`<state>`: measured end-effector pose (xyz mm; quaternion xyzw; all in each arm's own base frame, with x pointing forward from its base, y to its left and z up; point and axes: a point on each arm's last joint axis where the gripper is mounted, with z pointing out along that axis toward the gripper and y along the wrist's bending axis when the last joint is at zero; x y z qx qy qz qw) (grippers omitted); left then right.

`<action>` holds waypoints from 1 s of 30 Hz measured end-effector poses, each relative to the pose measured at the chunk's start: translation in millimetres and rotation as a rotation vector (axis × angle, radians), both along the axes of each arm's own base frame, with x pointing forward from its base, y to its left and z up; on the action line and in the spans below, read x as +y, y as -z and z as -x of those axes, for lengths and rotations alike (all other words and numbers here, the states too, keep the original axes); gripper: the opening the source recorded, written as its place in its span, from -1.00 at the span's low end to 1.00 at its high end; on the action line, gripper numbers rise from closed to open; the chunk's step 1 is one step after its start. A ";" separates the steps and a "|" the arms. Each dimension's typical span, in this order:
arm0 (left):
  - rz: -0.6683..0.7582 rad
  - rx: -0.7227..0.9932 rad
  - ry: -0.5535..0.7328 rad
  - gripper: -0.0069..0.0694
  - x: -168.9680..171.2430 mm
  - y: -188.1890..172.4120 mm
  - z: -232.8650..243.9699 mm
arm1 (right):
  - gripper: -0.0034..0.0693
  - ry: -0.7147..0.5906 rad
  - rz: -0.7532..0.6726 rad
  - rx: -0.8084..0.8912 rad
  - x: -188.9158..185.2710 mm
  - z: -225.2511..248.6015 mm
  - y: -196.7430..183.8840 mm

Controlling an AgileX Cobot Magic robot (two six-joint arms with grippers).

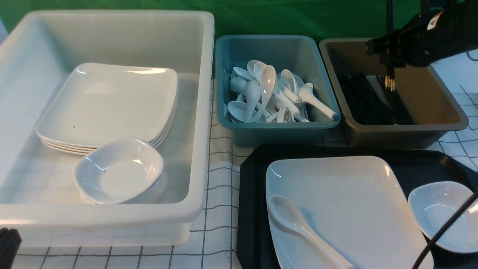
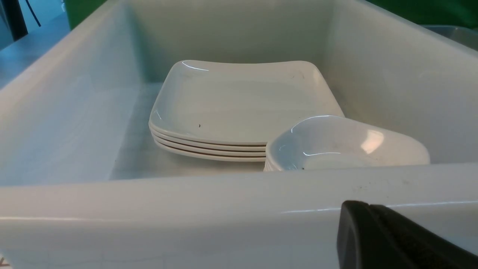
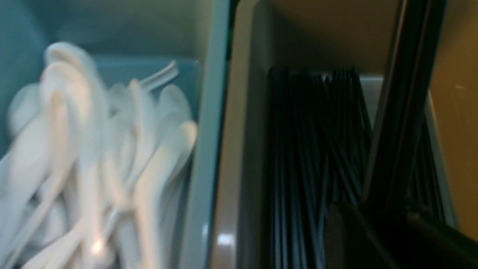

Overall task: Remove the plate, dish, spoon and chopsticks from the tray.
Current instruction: Use the right arm to put the chopsticks into the small storage box on the right, then use the left arm to grab a soup spoon from the plate

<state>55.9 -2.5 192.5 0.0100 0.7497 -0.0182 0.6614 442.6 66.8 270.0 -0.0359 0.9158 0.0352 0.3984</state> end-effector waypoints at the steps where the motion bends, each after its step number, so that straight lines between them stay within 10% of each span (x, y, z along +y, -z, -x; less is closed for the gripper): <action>1: 0.000 0.000 0.000 -0.81 0.0 0.0 0.0 | -0.43 -0.001 0.000 0.000 0.3 -1.3 2.4; 17: 0.000 0.000 0.000 -0.81 0.0 0.0 0.0 | 0.33 0.087 -0.042 0.182 -2.7 -14.5 66.7; 26: 0.000 0.000 0.000 -0.81 0.0 0.0 0.0 | -0.72 0.006 0.053 0.392 -12.4 57.9 -27.7; 30: 0.000 0.000 0.000 -0.81 0.0 0.0 0.0 | -0.82 -0.058 0.056 0.522 -16.4 116.1 -77.1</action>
